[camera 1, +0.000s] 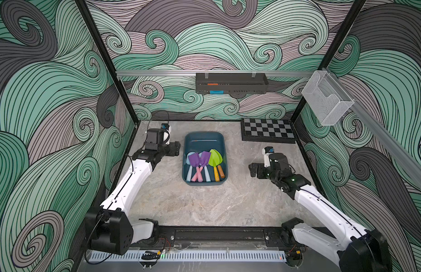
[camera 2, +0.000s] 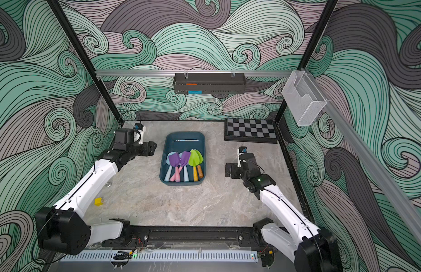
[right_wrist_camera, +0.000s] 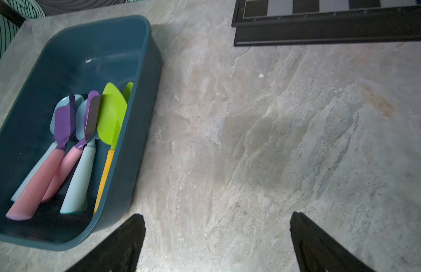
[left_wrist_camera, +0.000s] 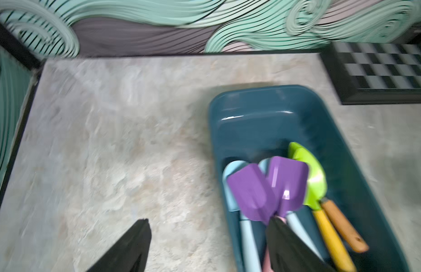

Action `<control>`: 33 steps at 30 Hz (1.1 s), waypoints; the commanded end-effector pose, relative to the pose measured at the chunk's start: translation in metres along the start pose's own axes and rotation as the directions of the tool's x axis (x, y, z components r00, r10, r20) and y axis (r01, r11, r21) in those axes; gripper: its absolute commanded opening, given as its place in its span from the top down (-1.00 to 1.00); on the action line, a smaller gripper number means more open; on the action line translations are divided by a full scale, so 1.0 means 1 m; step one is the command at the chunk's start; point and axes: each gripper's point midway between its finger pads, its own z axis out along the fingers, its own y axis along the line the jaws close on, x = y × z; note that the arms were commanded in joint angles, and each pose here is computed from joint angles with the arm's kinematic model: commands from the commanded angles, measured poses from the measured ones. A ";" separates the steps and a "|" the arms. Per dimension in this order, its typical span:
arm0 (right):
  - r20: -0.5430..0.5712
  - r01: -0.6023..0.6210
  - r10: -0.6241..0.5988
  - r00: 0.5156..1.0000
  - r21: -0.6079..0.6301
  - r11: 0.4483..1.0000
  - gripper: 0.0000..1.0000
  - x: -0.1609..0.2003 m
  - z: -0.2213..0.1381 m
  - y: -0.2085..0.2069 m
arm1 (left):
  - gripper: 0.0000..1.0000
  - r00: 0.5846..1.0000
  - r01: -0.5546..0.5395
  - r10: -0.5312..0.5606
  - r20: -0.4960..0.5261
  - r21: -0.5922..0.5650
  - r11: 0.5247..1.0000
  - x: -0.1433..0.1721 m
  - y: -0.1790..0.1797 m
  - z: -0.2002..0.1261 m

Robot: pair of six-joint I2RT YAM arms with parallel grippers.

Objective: Put the shovel into the storage box
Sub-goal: Reset both arms

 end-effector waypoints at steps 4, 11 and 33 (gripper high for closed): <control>0.204 0.015 -0.019 0.979 0.021 1.000 -0.98 -0.023 0.015 -0.036 | -0.62 0.974 0.202 -0.172 0.147 -0.219 0.955 0.023 0.080 0.020; 0.316 0.015 -0.047 0.948 0.105 0.994 -0.98 -0.044 0.023 -0.070 | -0.58 0.939 0.251 -0.167 0.300 -0.268 0.930 0.039 0.111 0.045; 0.359 0.086 -0.132 0.924 0.141 0.986 -0.98 -0.053 0.086 -0.096 | -0.53 0.960 0.078 -0.045 0.275 -0.111 0.991 0.049 0.081 0.080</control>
